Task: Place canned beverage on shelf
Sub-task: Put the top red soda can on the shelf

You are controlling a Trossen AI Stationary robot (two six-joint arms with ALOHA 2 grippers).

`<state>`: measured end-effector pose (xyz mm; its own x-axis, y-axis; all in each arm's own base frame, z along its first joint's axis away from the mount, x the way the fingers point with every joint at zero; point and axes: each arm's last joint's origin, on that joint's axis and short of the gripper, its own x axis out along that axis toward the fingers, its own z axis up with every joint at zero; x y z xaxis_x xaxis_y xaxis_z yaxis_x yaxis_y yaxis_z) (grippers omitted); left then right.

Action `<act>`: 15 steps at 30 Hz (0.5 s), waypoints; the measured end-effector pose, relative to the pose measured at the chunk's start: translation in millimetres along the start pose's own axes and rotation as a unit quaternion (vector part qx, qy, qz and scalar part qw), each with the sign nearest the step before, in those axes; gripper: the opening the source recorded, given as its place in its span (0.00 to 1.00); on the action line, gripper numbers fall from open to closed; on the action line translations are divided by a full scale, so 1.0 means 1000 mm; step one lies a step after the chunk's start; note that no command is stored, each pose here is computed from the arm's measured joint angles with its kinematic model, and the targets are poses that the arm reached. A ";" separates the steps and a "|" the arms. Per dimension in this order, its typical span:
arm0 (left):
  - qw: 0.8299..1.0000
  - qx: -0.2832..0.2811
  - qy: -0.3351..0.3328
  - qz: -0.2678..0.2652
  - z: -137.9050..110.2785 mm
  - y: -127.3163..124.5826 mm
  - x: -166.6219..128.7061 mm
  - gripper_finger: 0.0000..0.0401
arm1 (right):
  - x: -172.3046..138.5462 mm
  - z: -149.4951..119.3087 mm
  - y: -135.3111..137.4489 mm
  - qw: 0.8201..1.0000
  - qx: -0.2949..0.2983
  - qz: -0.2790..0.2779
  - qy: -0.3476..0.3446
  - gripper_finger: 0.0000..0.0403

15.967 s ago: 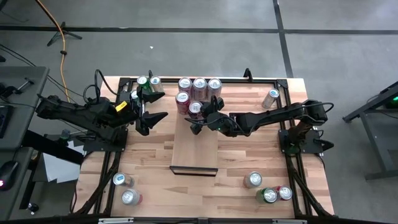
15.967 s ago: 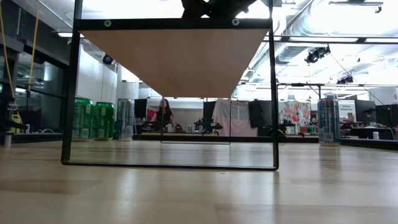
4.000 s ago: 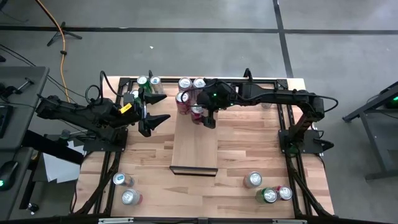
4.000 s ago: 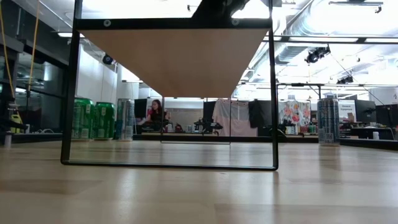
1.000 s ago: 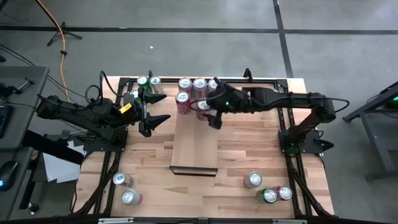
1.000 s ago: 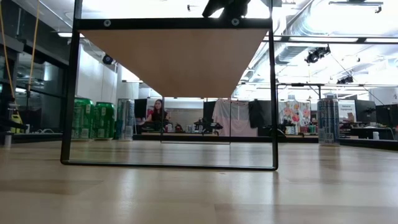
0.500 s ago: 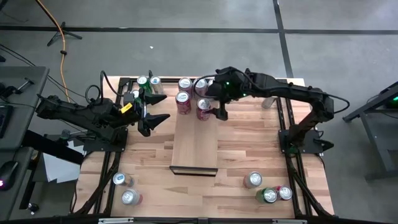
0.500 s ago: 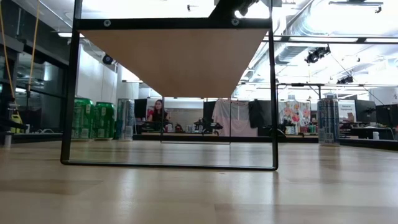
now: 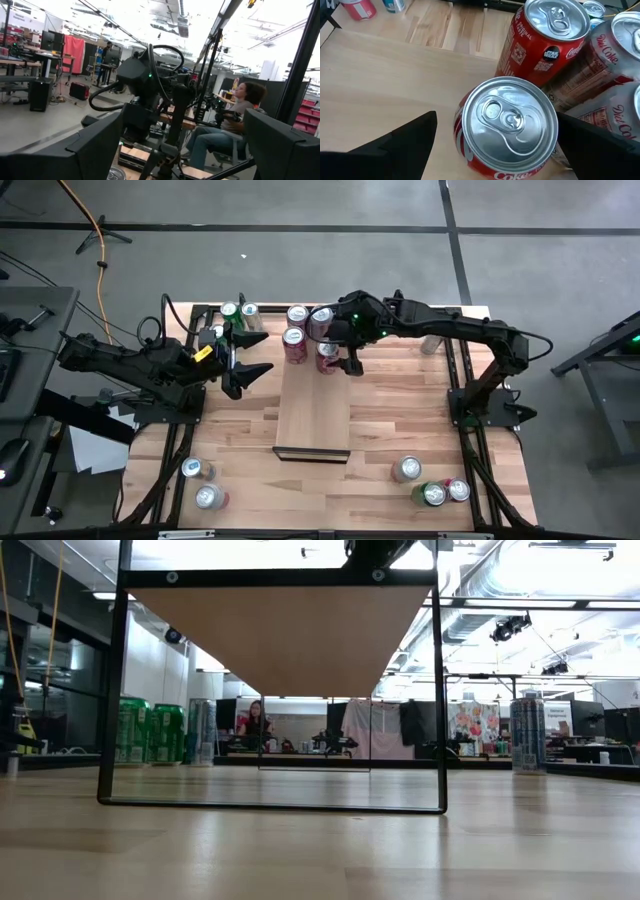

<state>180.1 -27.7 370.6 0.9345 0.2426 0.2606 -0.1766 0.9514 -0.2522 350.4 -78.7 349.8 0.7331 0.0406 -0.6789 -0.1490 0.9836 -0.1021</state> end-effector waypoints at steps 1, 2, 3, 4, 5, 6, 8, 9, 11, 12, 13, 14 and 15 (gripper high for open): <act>1.000 -0.001 0.000 0.000 0.000 0.000 0.000 0.87 | 0.000 0.000 0.000 1.000 0.000 0.000 0.000 0.95; 1.000 -0.004 0.000 0.000 0.000 0.000 0.000 0.87 | 0.000 0.000 0.000 1.000 0.000 0.000 0.000 0.95; 1.000 -0.007 0.000 0.000 0.000 0.000 0.000 0.87 | 0.000 0.000 0.000 1.000 0.000 0.000 0.000 0.95; 1.000 -0.008 0.000 0.000 0.000 0.000 0.000 0.87 | 0.000 0.000 0.001 1.000 0.001 0.001 0.000 0.94; 1.000 -0.008 0.000 0.000 0.000 0.000 0.000 0.87 | 0.000 0.000 0.001 1.000 0.003 0.001 0.000 0.94; 1.000 -0.008 0.000 0.000 0.000 0.000 0.000 0.87 | 0.000 0.000 0.001 1.000 0.008 0.001 0.000 0.93; 1.000 -0.008 0.000 0.000 0.000 0.000 0.000 0.87 | 0.000 0.001 0.001 1.000 0.012 -0.001 0.000 0.90; 1.000 -0.008 0.000 0.000 0.000 0.000 0.000 0.87 | 0.000 0.001 0.002 1.000 0.012 -0.004 0.001 0.87; 1.000 -0.008 0.000 0.000 0.000 0.000 0.000 0.87 | 0.001 0.001 0.003 1.000 0.016 -0.018 0.007 0.81; 1.000 -0.008 0.000 0.000 0.000 0.000 0.000 0.87 | 0.001 0.002 0.004 0.999 0.020 -0.025 0.009 0.77; 1.000 -0.008 0.000 0.000 0.000 0.000 0.000 0.87 | 0.001 0.002 0.005 0.999 0.022 -0.031 0.011 0.73; 1.000 -0.008 0.000 0.000 0.000 0.000 0.000 0.87 | 0.001 0.002 0.006 0.999 0.027 -0.036 0.012 0.69; 1.000 -0.008 0.000 0.000 0.000 0.000 0.000 0.87 | 0.001 0.003 0.008 0.999 0.031 -0.040 0.012 0.67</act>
<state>180.2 -27.8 370.5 0.9347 0.2425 0.2600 -0.1716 0.9482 -0.2673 352.2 -70.6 350.3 0.7244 -0.0420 -0.6881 -0.0493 0.9924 -0.1125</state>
